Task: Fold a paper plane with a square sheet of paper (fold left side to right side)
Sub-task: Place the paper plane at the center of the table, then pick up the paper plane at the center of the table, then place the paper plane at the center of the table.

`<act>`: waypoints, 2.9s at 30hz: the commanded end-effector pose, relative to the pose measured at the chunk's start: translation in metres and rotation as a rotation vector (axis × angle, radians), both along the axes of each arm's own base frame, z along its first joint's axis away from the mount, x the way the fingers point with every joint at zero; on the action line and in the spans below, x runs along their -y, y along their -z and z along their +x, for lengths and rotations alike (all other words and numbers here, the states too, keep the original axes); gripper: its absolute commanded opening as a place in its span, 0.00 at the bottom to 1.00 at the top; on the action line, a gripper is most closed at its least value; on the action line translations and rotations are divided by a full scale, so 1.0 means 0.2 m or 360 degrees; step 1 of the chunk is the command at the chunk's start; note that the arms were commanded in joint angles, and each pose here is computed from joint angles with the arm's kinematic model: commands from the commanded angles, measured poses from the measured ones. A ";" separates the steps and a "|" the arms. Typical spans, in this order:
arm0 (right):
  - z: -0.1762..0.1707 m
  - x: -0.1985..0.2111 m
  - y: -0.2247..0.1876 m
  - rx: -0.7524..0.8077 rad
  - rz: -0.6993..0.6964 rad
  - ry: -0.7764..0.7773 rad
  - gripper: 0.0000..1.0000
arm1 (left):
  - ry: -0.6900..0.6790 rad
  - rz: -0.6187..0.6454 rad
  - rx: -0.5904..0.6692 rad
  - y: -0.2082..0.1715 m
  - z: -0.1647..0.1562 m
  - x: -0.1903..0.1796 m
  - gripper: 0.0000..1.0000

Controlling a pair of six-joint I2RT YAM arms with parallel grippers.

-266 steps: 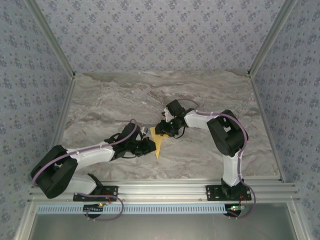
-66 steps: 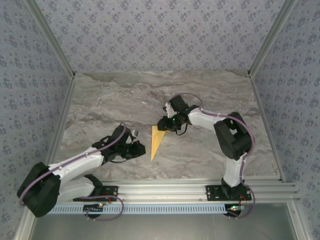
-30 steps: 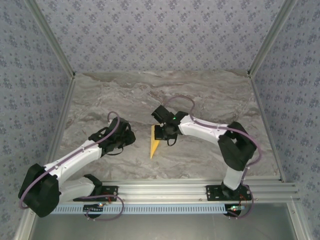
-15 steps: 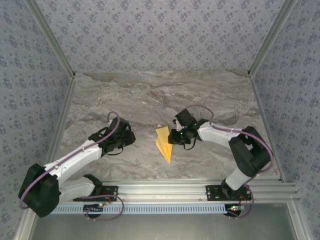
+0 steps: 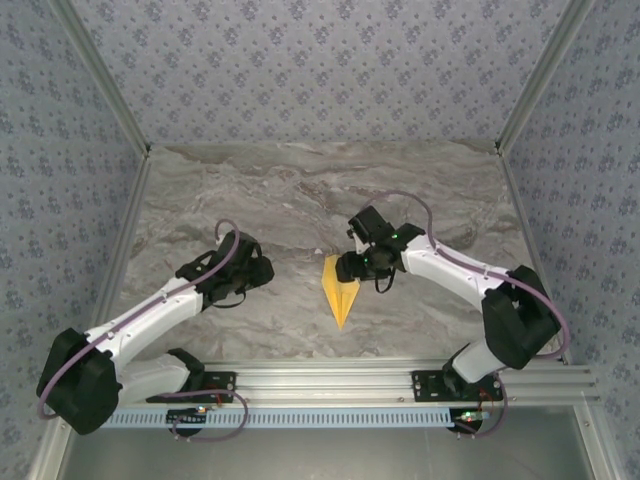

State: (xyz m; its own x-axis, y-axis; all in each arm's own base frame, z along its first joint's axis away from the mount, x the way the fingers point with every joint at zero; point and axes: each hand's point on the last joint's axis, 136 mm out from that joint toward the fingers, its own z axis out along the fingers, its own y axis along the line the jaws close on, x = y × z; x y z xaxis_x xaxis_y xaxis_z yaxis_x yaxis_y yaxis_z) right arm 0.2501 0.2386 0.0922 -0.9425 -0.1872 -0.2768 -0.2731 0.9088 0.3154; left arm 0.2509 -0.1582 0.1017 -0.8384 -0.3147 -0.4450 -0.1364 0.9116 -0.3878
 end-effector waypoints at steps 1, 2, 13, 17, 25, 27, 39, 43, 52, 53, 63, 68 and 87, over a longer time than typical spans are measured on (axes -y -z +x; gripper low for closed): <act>-0.13 -0.04 0.06 -0.0201 0.0079 -0.0001 0.64 | 0.0012 -0.0049 0.0102 -0.11 0.06 0.03 0.51; -0.15 -0.06 0.08 -0.0230 0.0083 -0.0009 0.67 | 0.0017 -0.0055 0.0115 -0.12 0.06 0.03 0.53; -0.19 -0.14 0.22 -0.0370 -0.0025 -0.0049 0.66 | 0.0011 -0.0046 0.0122 -0.12 0.05 0.02 0.57; -0.18 -0.17 0.24 -0.0378 -0.0048 -0.0061 0.58 | 0.0012 -0.0032 0.0125 -0.12 0.05 0.01 0.58; -0.17 -0.18 0.32 -0.0403 -0.0178 -0.0062 0.41 | 0.0011 -0.0026 0.0128 -0.13 0.06 0.01 0.58; -0.17 -0.19 0.34 -0.0408 -0.0218 -0.0068 0.35 | 0.0018 -0.0020 0.0123 -0.14 0.05 0.01 0.58; -0.08 -0.20 0.29 -0.0345 -0.0300 -0.0064 0.10 | 0.0031 -0.0023 0.0150 -0.18 0.04 0.00 0.59; 0.06 -0.19 0.21 -0.0319 -0.0229 -0.0013 0.08 | 0.0066 -0.0055 0.0209 -0.23 0.04 0.01 0.67; 0.55 -0.01 0.19 -0.0244 -0.0398 0.0193 0.08 | 0.0190 -0.0093 0.0329 -0.34 0.01 0.03 0.98; 0.59 0.00 0.20 -0.0243 -0.0410 0.0219 0.08 | 0.0198 -0.0089 0.0336 -0.35 0.01 0.03 0.98; 0.74 0.04 0.31 -0.0288 -0.0533 0.0291 0.10 | 0.0288 -0.0016 0.0342 -0.39 0.00 0.03 0.98; 0.74 0.04 0.34 -0.0300 -0.0543 0.0270 0.16 | 0.0286 -0.0016 0.0331 -0.38 0.01 0.04 0.98; 0.62 0.25 -0.42 0.0291 -0.0484 0.0236 0.72 | -0.0129 -0.0050 0.0392 -0.46 0.25 -0.28 0.98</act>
